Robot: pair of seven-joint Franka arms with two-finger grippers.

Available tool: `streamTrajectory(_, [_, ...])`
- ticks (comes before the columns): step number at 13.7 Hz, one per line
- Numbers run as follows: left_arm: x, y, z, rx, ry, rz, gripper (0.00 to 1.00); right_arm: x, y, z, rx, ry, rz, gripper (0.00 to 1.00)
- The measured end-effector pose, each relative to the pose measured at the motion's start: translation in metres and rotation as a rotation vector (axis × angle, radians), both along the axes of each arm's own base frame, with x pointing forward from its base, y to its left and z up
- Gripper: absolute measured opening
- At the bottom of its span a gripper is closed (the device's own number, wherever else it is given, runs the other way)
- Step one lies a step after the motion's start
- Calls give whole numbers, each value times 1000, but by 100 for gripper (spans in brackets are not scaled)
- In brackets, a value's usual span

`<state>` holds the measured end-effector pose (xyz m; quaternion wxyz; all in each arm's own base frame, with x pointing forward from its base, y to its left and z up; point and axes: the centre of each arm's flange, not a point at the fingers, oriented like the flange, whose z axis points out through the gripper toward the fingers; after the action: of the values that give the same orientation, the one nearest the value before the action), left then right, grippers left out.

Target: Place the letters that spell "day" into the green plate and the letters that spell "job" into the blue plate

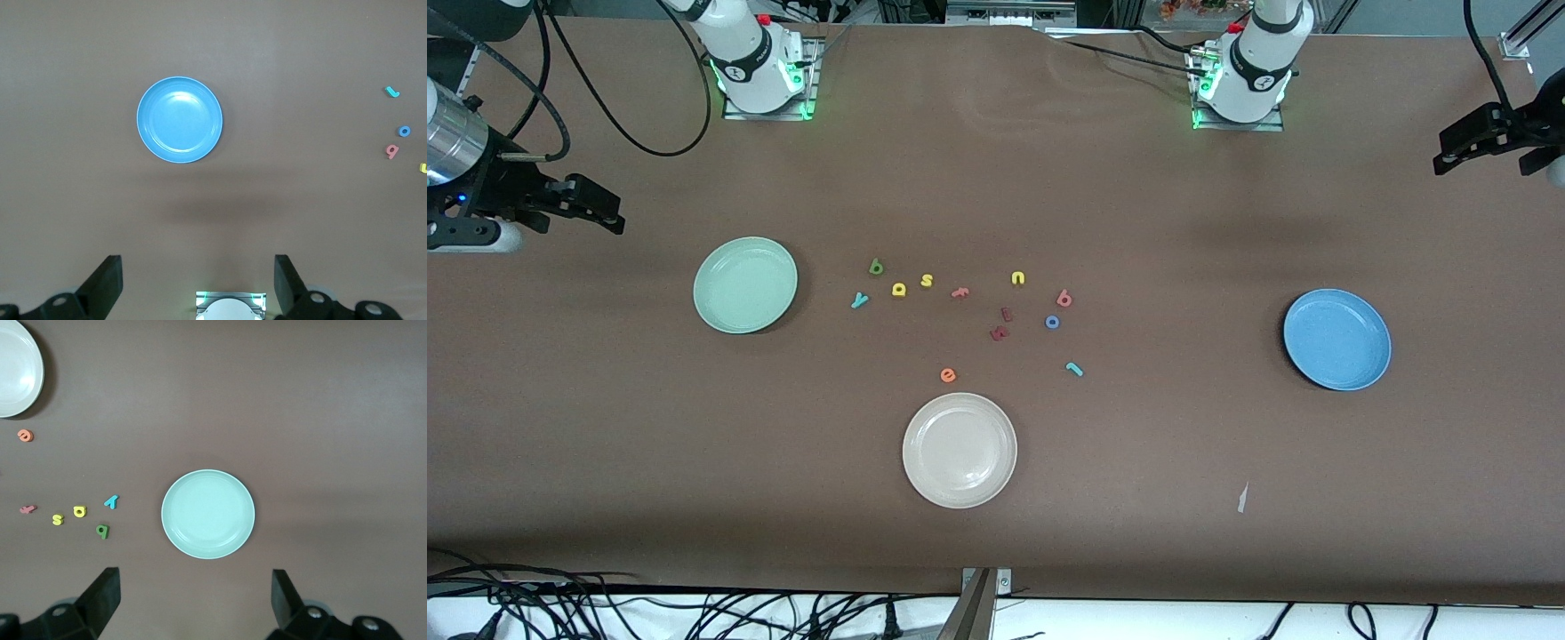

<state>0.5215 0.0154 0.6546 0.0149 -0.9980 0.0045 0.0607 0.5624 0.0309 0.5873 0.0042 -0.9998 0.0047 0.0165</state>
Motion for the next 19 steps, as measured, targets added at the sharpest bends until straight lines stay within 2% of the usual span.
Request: streamTrajectory(19, [-1,-14,-1,0,11,-26,100,0,0,0,0,1,0,100])
